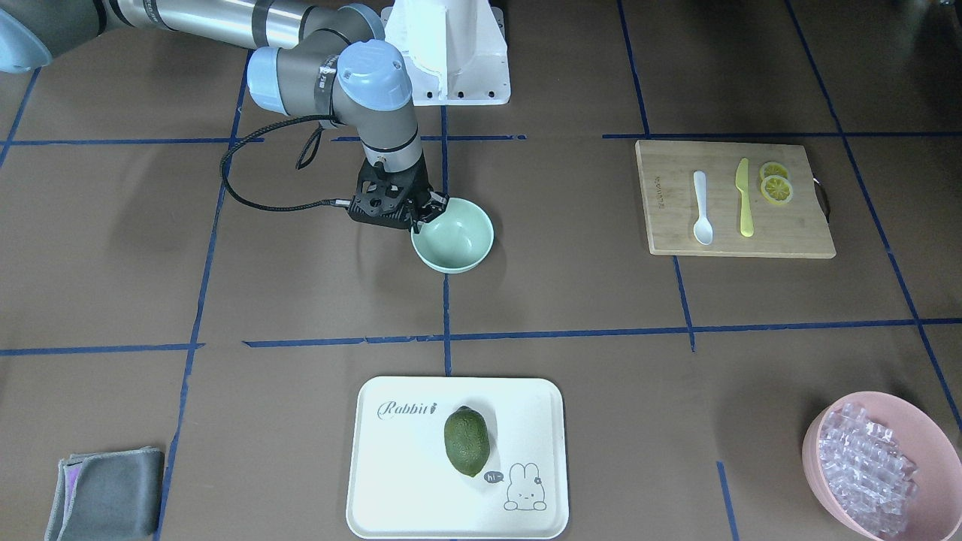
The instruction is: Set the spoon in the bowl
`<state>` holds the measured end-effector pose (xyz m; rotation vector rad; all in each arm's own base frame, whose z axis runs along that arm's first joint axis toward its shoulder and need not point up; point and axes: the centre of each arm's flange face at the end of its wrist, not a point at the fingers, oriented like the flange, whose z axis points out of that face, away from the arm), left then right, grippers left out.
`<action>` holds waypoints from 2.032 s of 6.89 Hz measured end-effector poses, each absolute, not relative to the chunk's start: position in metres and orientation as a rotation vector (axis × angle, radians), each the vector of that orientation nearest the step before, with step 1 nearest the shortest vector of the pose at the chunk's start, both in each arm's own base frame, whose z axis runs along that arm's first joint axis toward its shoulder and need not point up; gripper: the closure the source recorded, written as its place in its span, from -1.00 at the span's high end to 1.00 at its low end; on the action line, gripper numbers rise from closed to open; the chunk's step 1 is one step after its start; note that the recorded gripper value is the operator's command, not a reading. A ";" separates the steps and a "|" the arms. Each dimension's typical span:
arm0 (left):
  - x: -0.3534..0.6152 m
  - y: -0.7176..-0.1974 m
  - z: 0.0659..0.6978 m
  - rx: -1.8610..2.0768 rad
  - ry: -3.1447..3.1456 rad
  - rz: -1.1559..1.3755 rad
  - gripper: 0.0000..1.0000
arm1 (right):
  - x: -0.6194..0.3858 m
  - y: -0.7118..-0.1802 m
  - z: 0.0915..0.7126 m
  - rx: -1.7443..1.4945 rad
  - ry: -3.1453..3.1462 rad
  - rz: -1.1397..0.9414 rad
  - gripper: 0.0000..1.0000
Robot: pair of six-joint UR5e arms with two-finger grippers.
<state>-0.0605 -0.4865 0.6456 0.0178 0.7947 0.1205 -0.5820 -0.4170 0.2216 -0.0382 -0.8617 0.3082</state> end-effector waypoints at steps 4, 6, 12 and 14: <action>-0.060 -0.488 0.646 0.020 0.796 0.122 1.00 | -0.546 -0.433 0.204 -0.065 -0.901 0.307 0.99; -0.060 -0.503 0.627 0.056 0.794 0.138 1.00 | -0.462 -0.469 0.194 -0.060 -0.880 0.250 0.99; -0.031 -0.543 0.579 0.119 0.786 0.214 1.00 | -0.215 -0.539 0.379 0.064 -0.713 -0.071 0.99; -0.028 -0.552 0.568 0.131 0.790 0.224 1.00 | -0.118 -0.533 0.459 0.075 -0.694 -0.184 0.99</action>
